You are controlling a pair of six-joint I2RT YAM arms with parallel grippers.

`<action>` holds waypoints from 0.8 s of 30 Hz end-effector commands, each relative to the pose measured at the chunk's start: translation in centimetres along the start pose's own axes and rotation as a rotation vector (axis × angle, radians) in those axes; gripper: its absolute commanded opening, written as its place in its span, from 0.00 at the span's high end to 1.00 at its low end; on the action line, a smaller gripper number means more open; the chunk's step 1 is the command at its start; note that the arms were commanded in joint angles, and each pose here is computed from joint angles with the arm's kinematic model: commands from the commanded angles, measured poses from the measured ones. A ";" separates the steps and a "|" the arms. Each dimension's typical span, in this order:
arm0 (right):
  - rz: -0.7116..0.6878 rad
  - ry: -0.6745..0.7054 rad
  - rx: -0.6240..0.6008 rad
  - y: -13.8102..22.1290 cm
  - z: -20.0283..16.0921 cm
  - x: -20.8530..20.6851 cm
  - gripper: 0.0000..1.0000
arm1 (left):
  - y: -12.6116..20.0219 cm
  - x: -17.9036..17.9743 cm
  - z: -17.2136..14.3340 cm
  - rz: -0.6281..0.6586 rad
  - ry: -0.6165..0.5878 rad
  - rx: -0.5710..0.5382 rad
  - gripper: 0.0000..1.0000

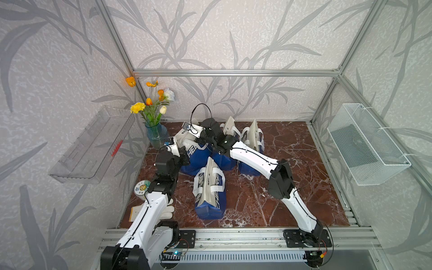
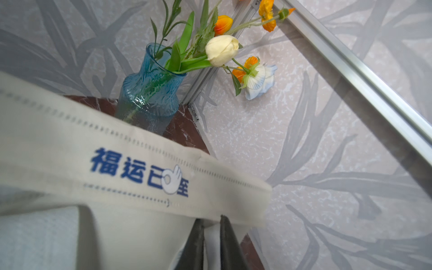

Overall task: Open the takeout bag
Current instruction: Open the takeout bag at the center of the board.

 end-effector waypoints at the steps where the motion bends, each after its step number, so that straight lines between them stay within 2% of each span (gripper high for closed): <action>1: -0.037 -0.014 -0.037 2.8 1.2 -3.4 0.66 | 0.3 0.2 -0.6 0.010 -0.014 0.018 1.00; 3: 0.001 -0.016 -0.038 3.0 0.9 -2.6 0.56 | 0.4 0.1 -0.4 -0.003 -0.013 0.008 1.00; 8: 0.086 -0.011 -0.048 3.2 0.5 -1.4 0.48 | 0.4 -0.2 -0.2 -0.024 -0.017 0.003 1.00; 17: 0.181 0.032 -0.081 2.9 1.4 0.6 0.45 | 0.4 -0.4 0.1 -0.043 -0.018 0.000 1.00; 24: 0.098 0.015 -0.111 2.2 2.3 0.4 0.45 | 0.4 -0.5 0.0 -0.051 -0.024 0.005 1.00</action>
Point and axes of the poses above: each gripper's point midway between its finger pads, its own y axis back along the fingers, its own x axis along the line the jaws close on, z = x × y, the point moved 10 cm from there along y, back along the fingers, and after that the axes turned 10 degrees about y, right-handed, at the moved point
